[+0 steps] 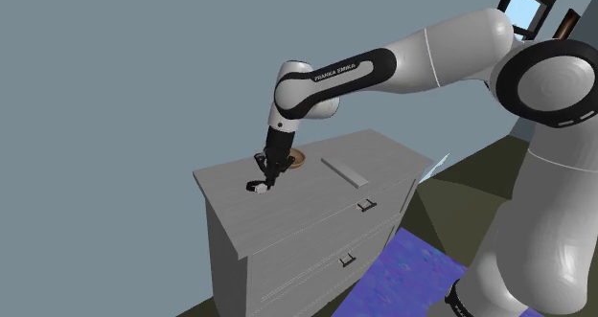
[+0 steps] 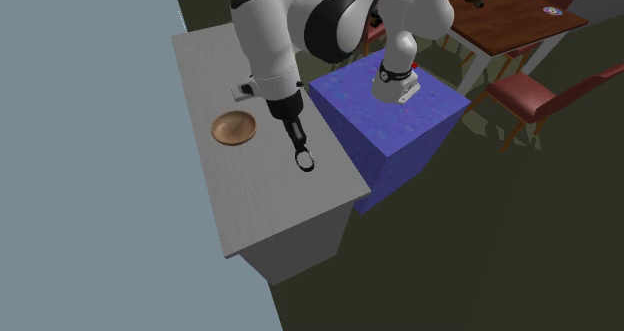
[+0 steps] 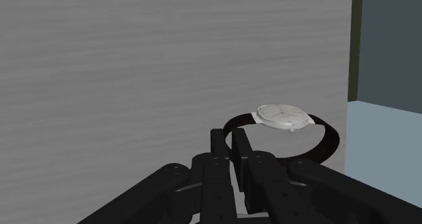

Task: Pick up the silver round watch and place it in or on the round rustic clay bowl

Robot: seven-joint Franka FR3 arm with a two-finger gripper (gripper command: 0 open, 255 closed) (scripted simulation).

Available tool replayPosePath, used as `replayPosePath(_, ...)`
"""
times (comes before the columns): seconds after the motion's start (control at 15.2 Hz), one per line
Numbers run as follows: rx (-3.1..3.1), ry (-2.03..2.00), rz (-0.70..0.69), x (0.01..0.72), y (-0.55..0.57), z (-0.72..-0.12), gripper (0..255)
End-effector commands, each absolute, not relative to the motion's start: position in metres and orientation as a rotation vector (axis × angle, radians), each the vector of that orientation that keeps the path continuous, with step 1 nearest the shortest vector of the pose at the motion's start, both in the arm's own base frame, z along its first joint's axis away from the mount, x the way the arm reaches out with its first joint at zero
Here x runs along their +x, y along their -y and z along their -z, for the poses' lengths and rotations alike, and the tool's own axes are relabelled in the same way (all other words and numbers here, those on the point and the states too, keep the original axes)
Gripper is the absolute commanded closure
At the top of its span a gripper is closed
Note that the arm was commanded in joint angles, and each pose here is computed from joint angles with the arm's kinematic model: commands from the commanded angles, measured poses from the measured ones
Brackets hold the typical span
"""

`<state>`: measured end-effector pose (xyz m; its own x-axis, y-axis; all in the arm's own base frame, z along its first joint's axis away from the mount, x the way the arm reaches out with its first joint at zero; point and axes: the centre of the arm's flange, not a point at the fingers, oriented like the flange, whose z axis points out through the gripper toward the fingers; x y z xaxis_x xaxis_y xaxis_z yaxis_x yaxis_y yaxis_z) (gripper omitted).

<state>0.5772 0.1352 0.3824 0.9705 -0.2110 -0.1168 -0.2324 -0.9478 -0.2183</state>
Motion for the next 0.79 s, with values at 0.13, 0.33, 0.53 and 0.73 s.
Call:
replayPosePath(0.13, -2.887, -0.329, -0.136, 0.577, -0.135, -0.404, 255)
replayPosePath(0.33, -2.887, -0.329, -0.136, 0.577, -0.135, -0.419, 255)
replayPosePath(0.53, -2.887, -0.329, -0.136, 0.577, -0.135, -0.435, 255)
replayPosePath(0.73, -2.887, -0.329, -0.136, 0.577, -0.135, -0.451, 255)
